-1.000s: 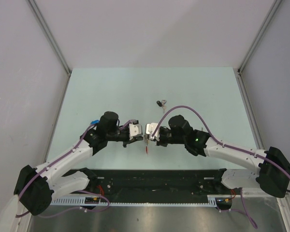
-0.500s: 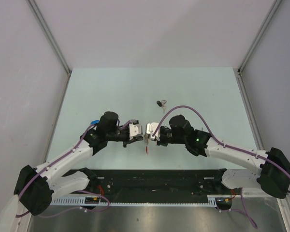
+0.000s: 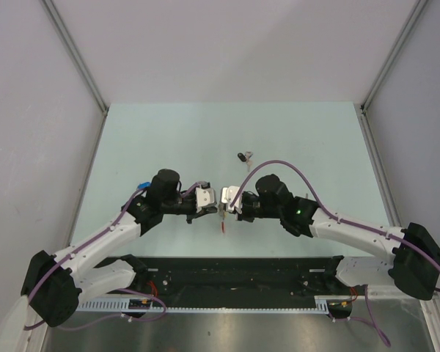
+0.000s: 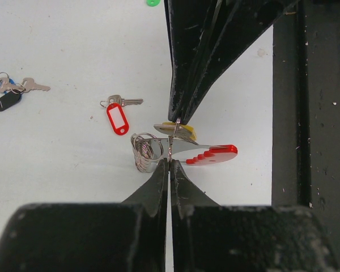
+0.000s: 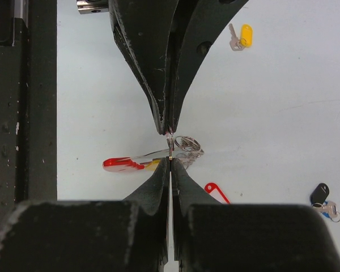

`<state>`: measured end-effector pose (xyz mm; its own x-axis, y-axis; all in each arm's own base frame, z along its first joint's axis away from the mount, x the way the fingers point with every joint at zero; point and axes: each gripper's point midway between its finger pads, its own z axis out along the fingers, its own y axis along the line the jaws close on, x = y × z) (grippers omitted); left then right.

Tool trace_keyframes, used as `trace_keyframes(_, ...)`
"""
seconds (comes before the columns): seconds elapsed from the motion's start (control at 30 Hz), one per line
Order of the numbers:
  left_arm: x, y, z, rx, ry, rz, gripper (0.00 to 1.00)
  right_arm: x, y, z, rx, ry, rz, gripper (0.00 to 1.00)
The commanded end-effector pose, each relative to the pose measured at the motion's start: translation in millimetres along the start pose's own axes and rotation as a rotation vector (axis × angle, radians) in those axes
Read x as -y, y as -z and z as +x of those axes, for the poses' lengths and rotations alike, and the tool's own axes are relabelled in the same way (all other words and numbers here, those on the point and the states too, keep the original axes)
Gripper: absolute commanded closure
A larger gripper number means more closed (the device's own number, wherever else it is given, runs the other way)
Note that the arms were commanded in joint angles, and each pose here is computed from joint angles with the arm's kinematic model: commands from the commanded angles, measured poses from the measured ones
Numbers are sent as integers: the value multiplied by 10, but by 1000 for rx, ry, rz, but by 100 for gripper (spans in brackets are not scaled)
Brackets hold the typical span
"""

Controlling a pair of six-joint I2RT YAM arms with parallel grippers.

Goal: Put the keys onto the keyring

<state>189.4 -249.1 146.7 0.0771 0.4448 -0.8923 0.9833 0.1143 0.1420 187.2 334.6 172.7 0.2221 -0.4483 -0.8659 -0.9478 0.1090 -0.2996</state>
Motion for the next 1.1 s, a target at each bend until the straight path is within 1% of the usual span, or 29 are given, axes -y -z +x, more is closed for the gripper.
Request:
trace_keyframes(0.0, 0, 15, -52, 19, -45, -2, 99, 115, 0, -200, 42, 28, 23, 100)
trace_keyframes(0.23, 4, 16, -54, 21, -53, -1, 100, 119, 14, -201, 41, 28, 27, 100)
trace_keyframes(0.47, -2, 18, -44, 18, -53, -4, 100, 160, 128, -331, 73, 43, 53, 100)
trace_keyframes(1.07, 18, 12, -45, 22, -54, 7, 99, 108, 21, -245, 58, 38, 17, 100)
